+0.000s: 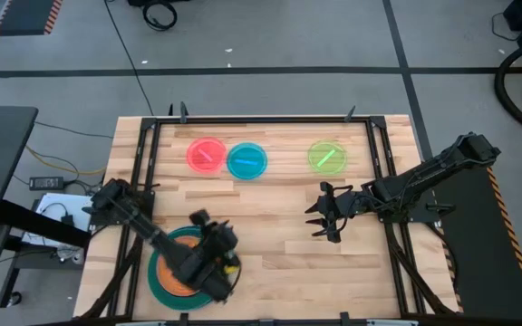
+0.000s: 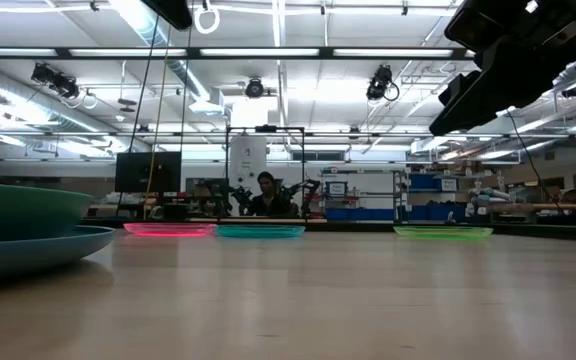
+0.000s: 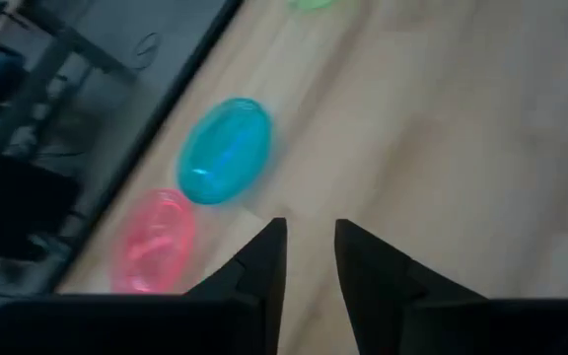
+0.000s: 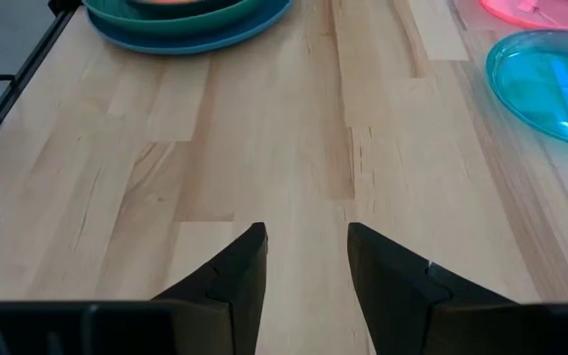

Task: Stack plastic plates
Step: Stack the pink plate on top of the orange plate

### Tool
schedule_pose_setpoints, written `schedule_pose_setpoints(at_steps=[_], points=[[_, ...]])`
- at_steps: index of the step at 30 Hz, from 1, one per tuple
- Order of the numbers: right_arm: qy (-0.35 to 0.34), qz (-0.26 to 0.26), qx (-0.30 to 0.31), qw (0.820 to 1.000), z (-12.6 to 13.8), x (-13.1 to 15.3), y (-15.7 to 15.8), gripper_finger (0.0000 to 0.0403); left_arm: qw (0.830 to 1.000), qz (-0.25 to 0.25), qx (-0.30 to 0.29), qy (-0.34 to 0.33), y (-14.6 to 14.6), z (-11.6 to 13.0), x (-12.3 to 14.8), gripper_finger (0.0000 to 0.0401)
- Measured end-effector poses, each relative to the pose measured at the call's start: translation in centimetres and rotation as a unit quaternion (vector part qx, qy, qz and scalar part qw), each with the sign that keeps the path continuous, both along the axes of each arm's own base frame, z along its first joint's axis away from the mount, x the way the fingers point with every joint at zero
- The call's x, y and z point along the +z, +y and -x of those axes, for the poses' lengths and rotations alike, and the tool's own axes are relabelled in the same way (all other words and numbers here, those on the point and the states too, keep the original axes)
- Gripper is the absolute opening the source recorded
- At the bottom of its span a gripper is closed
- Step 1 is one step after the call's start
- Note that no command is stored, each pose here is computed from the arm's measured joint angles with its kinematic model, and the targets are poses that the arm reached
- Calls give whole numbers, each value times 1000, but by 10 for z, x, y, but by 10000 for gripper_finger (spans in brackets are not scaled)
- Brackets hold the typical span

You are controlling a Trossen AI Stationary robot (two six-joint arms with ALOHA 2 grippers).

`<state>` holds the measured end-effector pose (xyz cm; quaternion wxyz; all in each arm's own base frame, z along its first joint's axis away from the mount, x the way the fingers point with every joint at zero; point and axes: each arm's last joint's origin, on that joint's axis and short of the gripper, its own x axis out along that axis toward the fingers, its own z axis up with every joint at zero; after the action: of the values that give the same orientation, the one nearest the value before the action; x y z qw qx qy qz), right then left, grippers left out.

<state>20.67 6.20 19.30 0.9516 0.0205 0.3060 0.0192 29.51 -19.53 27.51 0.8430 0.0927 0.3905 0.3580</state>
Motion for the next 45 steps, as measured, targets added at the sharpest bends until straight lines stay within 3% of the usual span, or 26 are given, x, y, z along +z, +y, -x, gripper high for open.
schedule_pose_setpoints(at_steps=[13, 16, 20, 28, 40, 45], points=[[7, -4, 9, 1000, 1, -1, 0, 153, 993, -44, 0, 113, 60, -34, -5, 60], [8, -5, 9, 1000, 1, -1, 0, 153, 990, -25, -11, 142, 71, -35, -20, 51], [12, -4, 9, 1000, 1, -2, 0, 153, 984, 42, -34, 168, 87, -27, -48, 40], [7, 0, 5, 1000, 1, -1, 0, 153, 986, 122, -46, 107, 128, -9, -80, 17], [-3, 76, -29, 997, 1, 0, -4, 153, 988, 79, -119, 64, 195, 18, -62, 12], [-3, 58, -44, 997, 1, -1, -4, 153, 988, 104, -84, 74, 228, 25, -64, 17]])
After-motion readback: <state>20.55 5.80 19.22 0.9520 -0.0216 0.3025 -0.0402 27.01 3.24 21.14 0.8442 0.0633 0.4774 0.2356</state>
